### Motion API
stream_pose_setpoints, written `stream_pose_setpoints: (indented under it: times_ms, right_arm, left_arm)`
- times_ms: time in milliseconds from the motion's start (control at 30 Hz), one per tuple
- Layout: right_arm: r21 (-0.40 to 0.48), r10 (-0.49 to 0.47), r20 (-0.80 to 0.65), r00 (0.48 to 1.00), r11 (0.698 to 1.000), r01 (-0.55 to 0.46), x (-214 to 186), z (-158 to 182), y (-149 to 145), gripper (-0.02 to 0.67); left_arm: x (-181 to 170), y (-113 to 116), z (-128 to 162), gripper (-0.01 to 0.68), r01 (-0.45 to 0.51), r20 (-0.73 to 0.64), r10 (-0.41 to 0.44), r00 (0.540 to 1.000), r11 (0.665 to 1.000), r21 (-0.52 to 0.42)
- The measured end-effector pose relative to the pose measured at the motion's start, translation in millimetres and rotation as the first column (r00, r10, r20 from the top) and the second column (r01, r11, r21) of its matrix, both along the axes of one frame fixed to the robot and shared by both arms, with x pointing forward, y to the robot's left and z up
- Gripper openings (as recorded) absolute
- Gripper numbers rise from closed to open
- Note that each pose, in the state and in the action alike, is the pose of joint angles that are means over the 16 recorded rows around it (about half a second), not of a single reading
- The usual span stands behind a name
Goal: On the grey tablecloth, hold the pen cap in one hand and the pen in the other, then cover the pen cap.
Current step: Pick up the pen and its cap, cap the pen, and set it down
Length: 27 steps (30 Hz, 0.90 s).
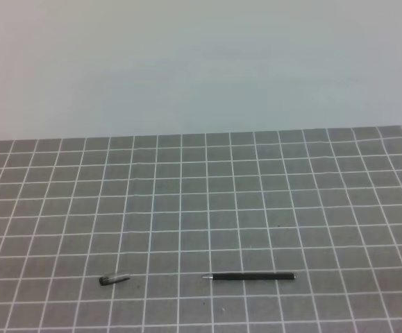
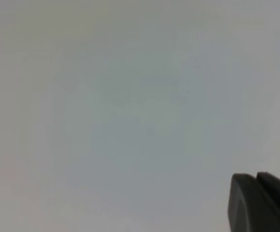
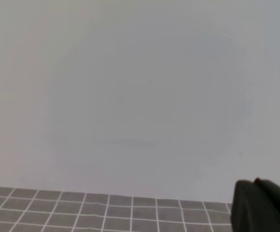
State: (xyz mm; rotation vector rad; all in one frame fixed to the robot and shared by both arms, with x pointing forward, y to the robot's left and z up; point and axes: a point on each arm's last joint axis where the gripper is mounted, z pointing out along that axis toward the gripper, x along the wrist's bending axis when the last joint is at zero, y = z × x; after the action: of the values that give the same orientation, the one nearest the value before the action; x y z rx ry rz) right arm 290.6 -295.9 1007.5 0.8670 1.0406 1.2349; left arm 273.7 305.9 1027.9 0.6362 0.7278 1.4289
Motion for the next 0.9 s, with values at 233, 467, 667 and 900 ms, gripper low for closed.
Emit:
stream_pose_setpoints:
  times_ms: [233, 467, 667, 900]
  right_arm:
    - [0.022, 0.011, 0.031, 0.999, 1.000, -0.011, -1.5, 6.1, 0.3, 0.004]
    - [0.050, 0.007, 0.022, 1.000, 0.999, -0.008, -5.2, 23.2, -0.8, 0.004]
    - [0.068, -0.014, -0.029, 0.999, 0.998, 0.016, -11.9, 44.3, -3.0, 0.004]
    - [0.097, -0.036, -0.136, 0.990, 0.994, 0.049, -21.2, 71.2, -5.7, 0.004]
  left_arm:
    - [0.9, -2.6, 15.0, 0.000, 0.019, -0.091, -0.016, 0.996, 0.999, 0.026]
    - [0.8, -5.3, 39.2, 0.000, 0.037, -0.311, -0.013, 0.950, 0.997, 0.074]
    - [2.8, -5.8, 49.8, 0.000, 0.059, -0.526, -0.011, 0.850, 0.995, 0.075]
    - [12.1, -7.0, 42.5, 0.000, 0.083, -0.686, -0.027, 0.727, 0.995, 0.049]
